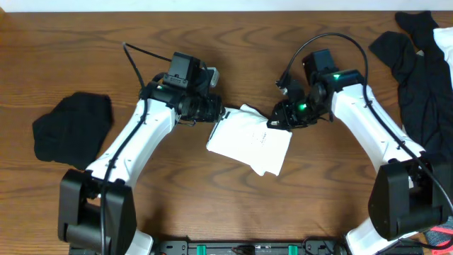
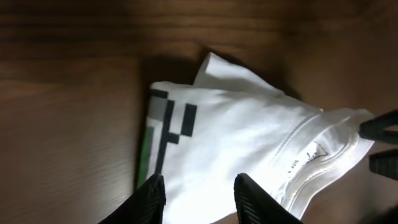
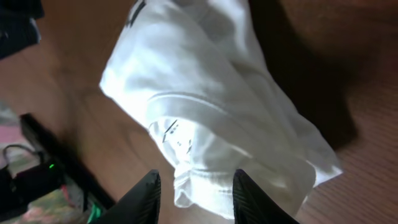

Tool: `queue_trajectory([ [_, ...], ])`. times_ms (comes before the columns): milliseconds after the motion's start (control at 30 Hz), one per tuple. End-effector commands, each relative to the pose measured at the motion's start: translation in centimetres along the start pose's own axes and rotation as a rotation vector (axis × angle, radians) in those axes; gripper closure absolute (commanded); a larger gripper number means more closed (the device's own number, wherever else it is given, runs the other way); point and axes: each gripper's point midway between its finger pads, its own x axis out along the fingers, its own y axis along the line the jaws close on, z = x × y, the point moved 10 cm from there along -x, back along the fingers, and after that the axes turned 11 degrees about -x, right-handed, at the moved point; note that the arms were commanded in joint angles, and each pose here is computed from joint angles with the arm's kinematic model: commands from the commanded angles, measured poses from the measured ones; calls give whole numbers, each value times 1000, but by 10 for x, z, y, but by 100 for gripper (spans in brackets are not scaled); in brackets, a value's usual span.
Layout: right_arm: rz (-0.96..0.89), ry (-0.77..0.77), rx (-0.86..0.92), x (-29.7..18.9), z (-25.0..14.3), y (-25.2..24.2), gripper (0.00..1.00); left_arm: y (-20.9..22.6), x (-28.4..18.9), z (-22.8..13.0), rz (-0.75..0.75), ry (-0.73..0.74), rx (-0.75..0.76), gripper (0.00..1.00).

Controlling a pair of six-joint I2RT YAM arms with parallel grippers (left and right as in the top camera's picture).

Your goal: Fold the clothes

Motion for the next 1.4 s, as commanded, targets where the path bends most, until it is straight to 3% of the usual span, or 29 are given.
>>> queue_trajectory([
  [0, -53, 15, 38, 7, 3, 3, 63, 0, 8, 0, -40, 36, 15, 61],
  [133, 85, -5, -8, 12, 8, 19, 66, 2, 11, -1, -32, 54, 6, 61],
  [333, 329, -152, -114, 7, 29, 37, 66, 3, 11, -5, -23, 74, -4, 61],
  [533, 348, -156, -122, 12, 32, 42, 64, 4, 11, -6, -16, 80, -8, 60],
  [833, 262, -27, -31, 56, 22, 28, 68, 6, 11, -5, 4, 72, -8, 60],
  [1133, -203, 197, 124, 70, -9, -28, 67, 6, 11, -5, 4, 73, -8, 60],
  [1367, -267, 266, 169, 78, -20, -46, 64, 6, 11, -6, 6, 76, -9, 60],
])
